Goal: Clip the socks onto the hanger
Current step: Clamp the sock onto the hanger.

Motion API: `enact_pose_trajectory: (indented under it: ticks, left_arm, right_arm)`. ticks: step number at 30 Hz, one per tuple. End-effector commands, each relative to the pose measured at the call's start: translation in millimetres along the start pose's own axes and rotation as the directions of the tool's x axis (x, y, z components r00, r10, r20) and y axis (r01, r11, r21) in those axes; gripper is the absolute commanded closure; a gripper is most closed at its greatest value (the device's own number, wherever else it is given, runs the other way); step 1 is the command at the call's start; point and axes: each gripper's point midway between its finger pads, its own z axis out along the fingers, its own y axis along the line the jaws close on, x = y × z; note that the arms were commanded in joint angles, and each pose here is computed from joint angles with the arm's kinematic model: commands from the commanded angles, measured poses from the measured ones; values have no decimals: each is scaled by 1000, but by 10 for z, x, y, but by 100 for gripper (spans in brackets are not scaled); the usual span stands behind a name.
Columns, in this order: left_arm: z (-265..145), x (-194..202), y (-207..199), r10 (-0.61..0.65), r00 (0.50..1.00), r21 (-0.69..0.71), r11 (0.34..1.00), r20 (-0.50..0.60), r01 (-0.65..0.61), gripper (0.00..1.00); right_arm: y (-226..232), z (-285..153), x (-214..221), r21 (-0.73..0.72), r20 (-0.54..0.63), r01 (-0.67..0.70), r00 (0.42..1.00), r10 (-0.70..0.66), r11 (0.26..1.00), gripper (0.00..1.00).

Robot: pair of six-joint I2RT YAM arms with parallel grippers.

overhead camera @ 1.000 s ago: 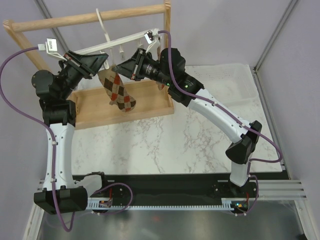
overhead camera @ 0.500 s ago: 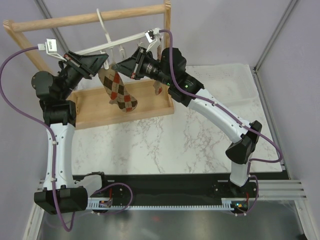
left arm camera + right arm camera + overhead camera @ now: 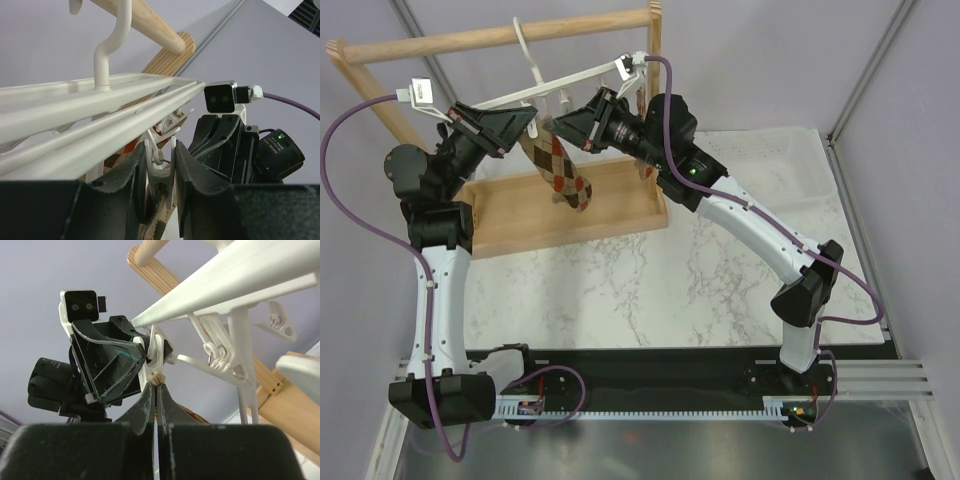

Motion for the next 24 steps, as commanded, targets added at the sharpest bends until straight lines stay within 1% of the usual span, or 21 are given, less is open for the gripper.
enact_pose_trajectory:
  ticks: [1,6,9,10,11,12,13,16,17,22,23,24]
  left_arm:
    - [-82,59,-432,32,998,149,989,-60,-23,98]
    - [-85,44,-466,42,998,159,987,-57,-33,98]
    - [-84,55,-428,39,997,141,990,-64,-30,98]
    - [-80,62,-406,45,997,135,990,-67,-36,95]
    - [-79,70,-387,42,997,128,991,-69,-33,82]
    - [-75,84,-367,35,997,123,992,-75,-26,76]
    - [-76,84,-359,33,997,121,992,-75,-24,65]
    - [-82,99,-341,29,997,113,993,-77,-20,49]
    - [-84,104,-345,30,996,114,993,-79,-21,42]
    - [-93,111,-323,35,996,97,995,-79,-27,26]
    - [-93,103,-312,35,996,90,996,-77,-28,14]
    - [-97,108,-313,38,996,88,996,-79,-31,10]
  right_arm:
    - [151,-25,-173,-50,53,-6,999,8,999,100]
    - [118,3,-139,-55,44,-18,999,20,998,100]
    - [125,-1,-140,-57,44,-19,999,21,998,100]
    - [133,-7,-156,-59,46,-17,999,20,998,100]
    - [148,-10,-153,-62,45,-16,999,19,998,100]
    - [137,-11,-155,-60,45,-16,999,18,998,100]
    - [152,-14,-151,-63,44,-17,999,20,998,100]
    - [99,-11,-116,-52,36,-19,999,21,998,100]
    - [81,-8,-91,-49,31,-20,999,22,999,100]
    - [18,-9,-64,-35,26,-23,999,24,999,100]
    - [34,-12,-66,-39,27,-23,999,24,999,100]
    - [20,-14,-76,-36,28,-23,999,23,999,100]
